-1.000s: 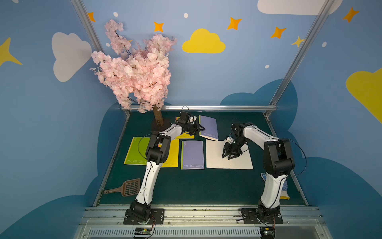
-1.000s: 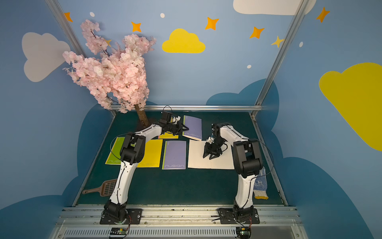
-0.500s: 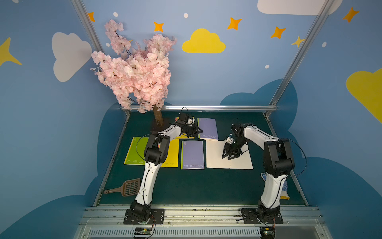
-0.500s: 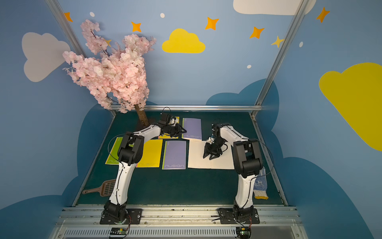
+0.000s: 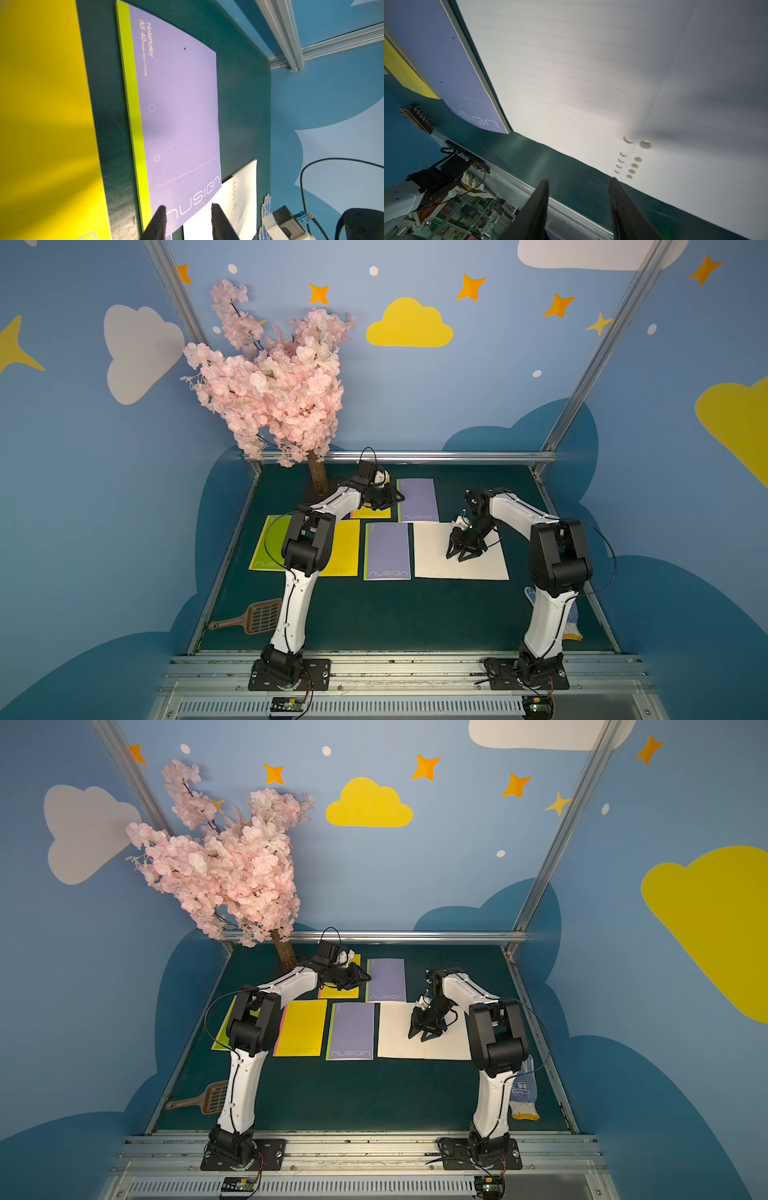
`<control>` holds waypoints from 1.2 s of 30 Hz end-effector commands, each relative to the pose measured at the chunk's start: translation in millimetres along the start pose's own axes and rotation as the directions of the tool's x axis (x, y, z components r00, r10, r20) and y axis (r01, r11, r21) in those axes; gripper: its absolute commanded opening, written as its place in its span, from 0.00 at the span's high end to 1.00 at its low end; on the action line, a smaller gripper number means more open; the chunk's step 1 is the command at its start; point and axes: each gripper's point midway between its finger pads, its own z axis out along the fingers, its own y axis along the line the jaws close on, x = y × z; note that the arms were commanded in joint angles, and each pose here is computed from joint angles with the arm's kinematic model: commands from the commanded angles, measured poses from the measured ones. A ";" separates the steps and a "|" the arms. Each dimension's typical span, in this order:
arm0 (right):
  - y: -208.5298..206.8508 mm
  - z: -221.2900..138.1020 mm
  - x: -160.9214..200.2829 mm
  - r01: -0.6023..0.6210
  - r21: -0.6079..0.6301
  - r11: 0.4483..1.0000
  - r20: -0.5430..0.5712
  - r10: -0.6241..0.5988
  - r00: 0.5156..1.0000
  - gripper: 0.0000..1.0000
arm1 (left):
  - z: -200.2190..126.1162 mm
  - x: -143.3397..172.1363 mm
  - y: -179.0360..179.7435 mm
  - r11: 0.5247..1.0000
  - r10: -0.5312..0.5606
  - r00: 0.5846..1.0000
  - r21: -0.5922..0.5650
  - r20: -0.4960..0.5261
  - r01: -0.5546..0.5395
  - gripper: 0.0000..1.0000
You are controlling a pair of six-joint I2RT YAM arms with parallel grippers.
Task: Close the notebook
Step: Place the notebook at the center of the board, then close the notebook at the center of the board.
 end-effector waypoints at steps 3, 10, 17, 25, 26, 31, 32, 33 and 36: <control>1.8 -8.8 3.0 0.003 0.001 1.000 0.024 -0.003 1.000 0.51 | -17.5 0.0 -7.9 1.000 0.018 1.000 -0.006 0.009 -0.018 0.62; -7.4 -16.2 -4.1 -0.027 -0.006 1.000 0.054 0.027 0.998 0.51 | -27.4 22.9 -6.9 1.000 -0.010 1.000 -0.001 -0.004 0.010 0.61; -22.9 -23.6 -15.8 -0.069 -0.014 0.998 0.100 0.070 0.992 0.50 | -30.5 58.9 -19.6 1.000 -0.007 0.999 -0.003 -0.044 0.007 0.60; -28.0 -24.4 -32.8 -0.065 -0.009 0.998 0.124 0.066 0.990 0.50 | -31.9 91.4 -35.4 1.000 -0.022 0.996 0.001 -0.082 0.022 0.60; -28.3 -24.1 -34.2 -0.064 -0.007 0.998 0.125 0.064 0.990 0.50 | -31.8 94.9 -36.9 1.000 -0.018 0.996 -0.005 -0.087 0.018 0.60; -30.3 -24.4 -46.0 -0.062 -0.001 0.998 0.145 0.061 0.988 0.50 | -27.3 113.6 -40.3 1.000 -0.024 0.993 -0.023 -0.112 0.022 0.60; -31.5 -24.3 -48.5 -0.064 0.003 0.998 0.147 0.063 0.987 0.50 | -25.7 117.6 -39.7 0.999 -0.027 0.992 -0.031 -0.120 0.023 0.60; -32.2 -25.0 -51.0 -0.064 0.002 0.998 0.150 0.063 0.987 0.51 | -24.3 120.3 -38.3 0.999 -0.028 0.992 -0.042 -0.123 0.023 0.60; -34.9 -24.0 -55.6 -0.069 0.003 0.998 0.151 0.068 0.986 0.51 | -19.4 130.7 -35.7 0.998 -0.034 0.989 -0.060 -0.143 0.026 0.60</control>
